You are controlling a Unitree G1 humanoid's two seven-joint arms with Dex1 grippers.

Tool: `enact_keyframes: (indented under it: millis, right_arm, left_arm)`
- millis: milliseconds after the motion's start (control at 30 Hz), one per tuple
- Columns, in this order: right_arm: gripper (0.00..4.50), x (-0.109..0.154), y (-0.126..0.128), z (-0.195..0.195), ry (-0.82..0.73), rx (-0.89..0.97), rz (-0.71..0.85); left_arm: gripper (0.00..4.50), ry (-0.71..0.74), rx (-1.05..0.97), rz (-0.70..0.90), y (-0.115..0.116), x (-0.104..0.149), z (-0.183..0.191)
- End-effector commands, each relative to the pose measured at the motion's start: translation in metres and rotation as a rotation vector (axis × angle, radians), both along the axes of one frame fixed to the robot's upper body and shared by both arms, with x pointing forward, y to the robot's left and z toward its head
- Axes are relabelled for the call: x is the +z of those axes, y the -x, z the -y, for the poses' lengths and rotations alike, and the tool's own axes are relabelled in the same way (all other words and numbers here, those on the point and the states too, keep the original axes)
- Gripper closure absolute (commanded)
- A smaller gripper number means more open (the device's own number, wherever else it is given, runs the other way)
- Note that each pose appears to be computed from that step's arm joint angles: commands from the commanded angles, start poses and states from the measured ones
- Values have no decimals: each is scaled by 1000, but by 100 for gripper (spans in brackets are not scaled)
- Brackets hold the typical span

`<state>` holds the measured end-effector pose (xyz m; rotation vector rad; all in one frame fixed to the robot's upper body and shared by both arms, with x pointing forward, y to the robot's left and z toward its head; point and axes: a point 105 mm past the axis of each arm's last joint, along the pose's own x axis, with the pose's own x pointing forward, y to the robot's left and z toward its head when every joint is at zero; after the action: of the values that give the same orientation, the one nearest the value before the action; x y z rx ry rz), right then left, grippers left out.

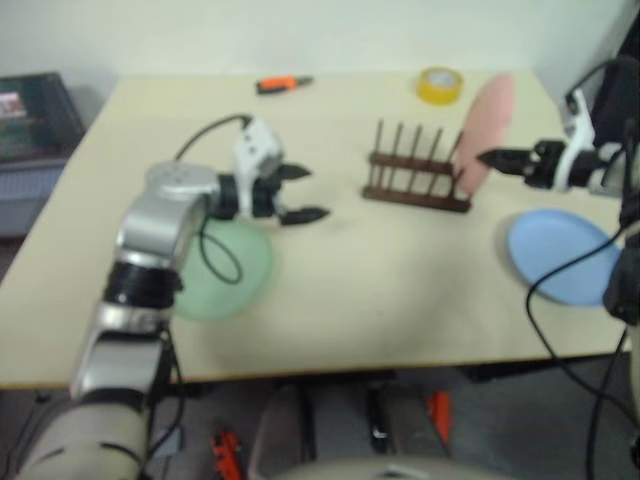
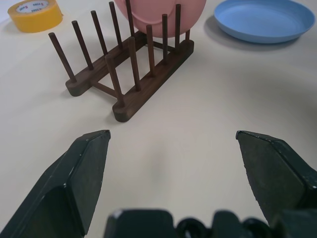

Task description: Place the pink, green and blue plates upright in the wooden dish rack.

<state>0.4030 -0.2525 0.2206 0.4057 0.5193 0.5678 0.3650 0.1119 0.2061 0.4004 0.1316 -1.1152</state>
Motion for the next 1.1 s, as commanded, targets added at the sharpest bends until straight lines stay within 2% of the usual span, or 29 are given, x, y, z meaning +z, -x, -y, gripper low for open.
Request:
enact_keyframes:
  millis: [33,433,500,567,700,800,867,933,1100]
  right_arm:
    - [154,23,8,7,16,21,45]
    - [154,36,33,13,68,76,18]
    - [154,50,40,11,28,74,28]
    - [154,79,51,1,-63,94,59]
    - [154,113,66,-13,-160,121,74]
    - [154,132,92,-45,-139,342,207]
    - [154,131,104,-59,-120,421,267]
    - [154,115,109,-68,-116,436,302]
    - [154,66,102,-74,-74,284,287]
  left_arm:
    - [0,-1,-12,57,0,14,2]
    - [0,-8,-27,61,1,15,2]
    - [0,-9,-29,65,1,17,2]
    - [0,-16,-28,72,1,21,-3]
    - [0,-32,0,87,-1,28,-16]
    - [0,-43,36,102,-4,40,-33]
    - [0,-65,52,116,-4,45,-42]
    - [0,-85,84,124,-5,52,-57]
    - [0,-134,172,118,-6,59,-94]
